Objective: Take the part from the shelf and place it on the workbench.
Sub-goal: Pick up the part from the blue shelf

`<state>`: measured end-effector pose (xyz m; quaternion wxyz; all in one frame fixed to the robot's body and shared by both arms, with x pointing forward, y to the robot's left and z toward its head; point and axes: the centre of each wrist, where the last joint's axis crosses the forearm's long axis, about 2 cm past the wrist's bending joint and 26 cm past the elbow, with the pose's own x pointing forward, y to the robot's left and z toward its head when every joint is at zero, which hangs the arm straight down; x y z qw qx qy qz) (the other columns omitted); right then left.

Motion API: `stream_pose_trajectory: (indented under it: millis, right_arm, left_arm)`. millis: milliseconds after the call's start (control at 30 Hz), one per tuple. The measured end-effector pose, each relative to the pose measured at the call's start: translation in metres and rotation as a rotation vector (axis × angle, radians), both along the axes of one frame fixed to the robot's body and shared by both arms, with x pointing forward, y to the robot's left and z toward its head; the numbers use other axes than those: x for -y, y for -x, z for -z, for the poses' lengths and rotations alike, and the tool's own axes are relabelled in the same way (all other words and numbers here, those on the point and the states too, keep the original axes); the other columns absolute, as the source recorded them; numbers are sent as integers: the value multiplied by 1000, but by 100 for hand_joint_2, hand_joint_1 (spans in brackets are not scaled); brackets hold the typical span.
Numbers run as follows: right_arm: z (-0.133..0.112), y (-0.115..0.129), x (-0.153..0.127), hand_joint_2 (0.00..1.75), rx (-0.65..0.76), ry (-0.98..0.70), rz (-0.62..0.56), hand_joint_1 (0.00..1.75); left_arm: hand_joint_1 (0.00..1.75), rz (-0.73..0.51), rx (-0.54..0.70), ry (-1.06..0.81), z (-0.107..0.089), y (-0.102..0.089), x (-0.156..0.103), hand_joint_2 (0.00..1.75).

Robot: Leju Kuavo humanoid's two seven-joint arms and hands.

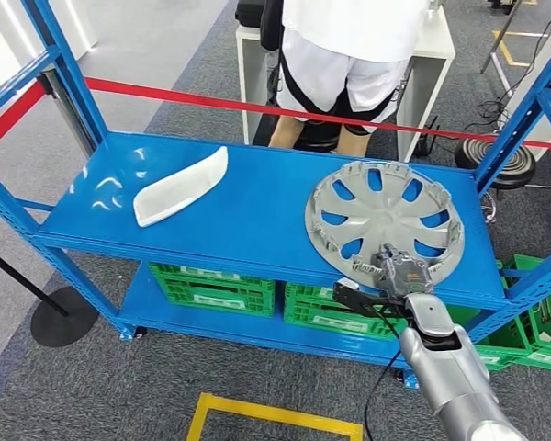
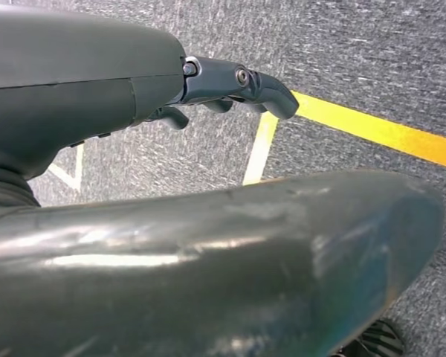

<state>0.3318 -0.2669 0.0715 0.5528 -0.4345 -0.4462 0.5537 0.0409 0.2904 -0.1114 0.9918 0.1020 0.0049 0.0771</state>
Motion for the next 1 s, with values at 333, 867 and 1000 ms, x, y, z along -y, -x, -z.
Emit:
stream_pose_trajectory:
  millis: [333,867,1000]
  right_arm:
    - [2,4,2,175,28,-5,4,175]
    - [-13,49,-3,175,208,-60,-70,175]
    - [-59,85,-20,175,370,-115,-100,175]
  left_arm:
    - [0,-21,15,-9,-1,-6,0,0]
    - [0,-132,15,-13,0,-1,5,0]
    - [0,-184,4,-13,0,3,9,0]
